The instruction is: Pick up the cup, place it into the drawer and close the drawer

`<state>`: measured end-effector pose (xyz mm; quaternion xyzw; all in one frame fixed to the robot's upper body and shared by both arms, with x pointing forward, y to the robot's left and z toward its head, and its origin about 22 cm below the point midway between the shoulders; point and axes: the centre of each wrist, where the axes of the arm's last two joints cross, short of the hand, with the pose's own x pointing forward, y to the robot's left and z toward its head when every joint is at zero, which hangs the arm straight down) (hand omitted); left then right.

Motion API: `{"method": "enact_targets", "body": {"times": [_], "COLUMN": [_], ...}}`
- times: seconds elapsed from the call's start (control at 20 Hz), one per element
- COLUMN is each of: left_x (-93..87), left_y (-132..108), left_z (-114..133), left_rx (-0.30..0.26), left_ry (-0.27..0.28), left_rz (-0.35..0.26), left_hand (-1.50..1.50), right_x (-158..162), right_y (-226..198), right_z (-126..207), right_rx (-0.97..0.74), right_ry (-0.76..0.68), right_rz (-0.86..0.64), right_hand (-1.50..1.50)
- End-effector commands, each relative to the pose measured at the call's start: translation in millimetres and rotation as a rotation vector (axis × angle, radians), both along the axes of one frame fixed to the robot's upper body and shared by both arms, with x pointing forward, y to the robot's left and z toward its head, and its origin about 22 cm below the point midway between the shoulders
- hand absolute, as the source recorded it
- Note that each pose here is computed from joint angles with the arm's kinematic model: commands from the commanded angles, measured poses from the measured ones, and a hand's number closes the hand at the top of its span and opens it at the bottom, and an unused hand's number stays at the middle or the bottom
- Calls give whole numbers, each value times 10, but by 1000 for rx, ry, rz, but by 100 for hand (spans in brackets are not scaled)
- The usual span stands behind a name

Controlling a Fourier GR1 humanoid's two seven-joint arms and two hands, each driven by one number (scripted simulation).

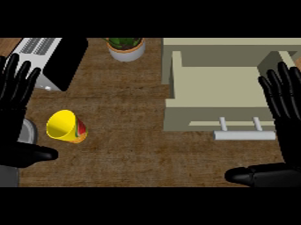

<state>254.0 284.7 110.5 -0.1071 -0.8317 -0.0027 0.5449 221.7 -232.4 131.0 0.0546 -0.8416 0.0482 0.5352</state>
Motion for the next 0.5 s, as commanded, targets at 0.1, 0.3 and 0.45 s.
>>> {"method": "enact_targets", "body": {"times": [0.1, 0.3, 0.45], "left_x": [72, 74, 6], "left_y": [167, 41, 100], "left_z": [-31, -7, -150], "left_rx": [6, 0, 0], "left_ry": [18, 44, 77], "left_rz": [25, 38, 44], "left_hand": [-150, -150, -150], "right_x": [52, 28, -136], "right_y": [-34, 259, 82], "right_z": [-43, -142, -24], "right_rx": [16, -3, -8], "right_ry": [-1, -8, -18], "right_rz": [2, 4, 4], "right_hand": [-150, -150, -150]}}
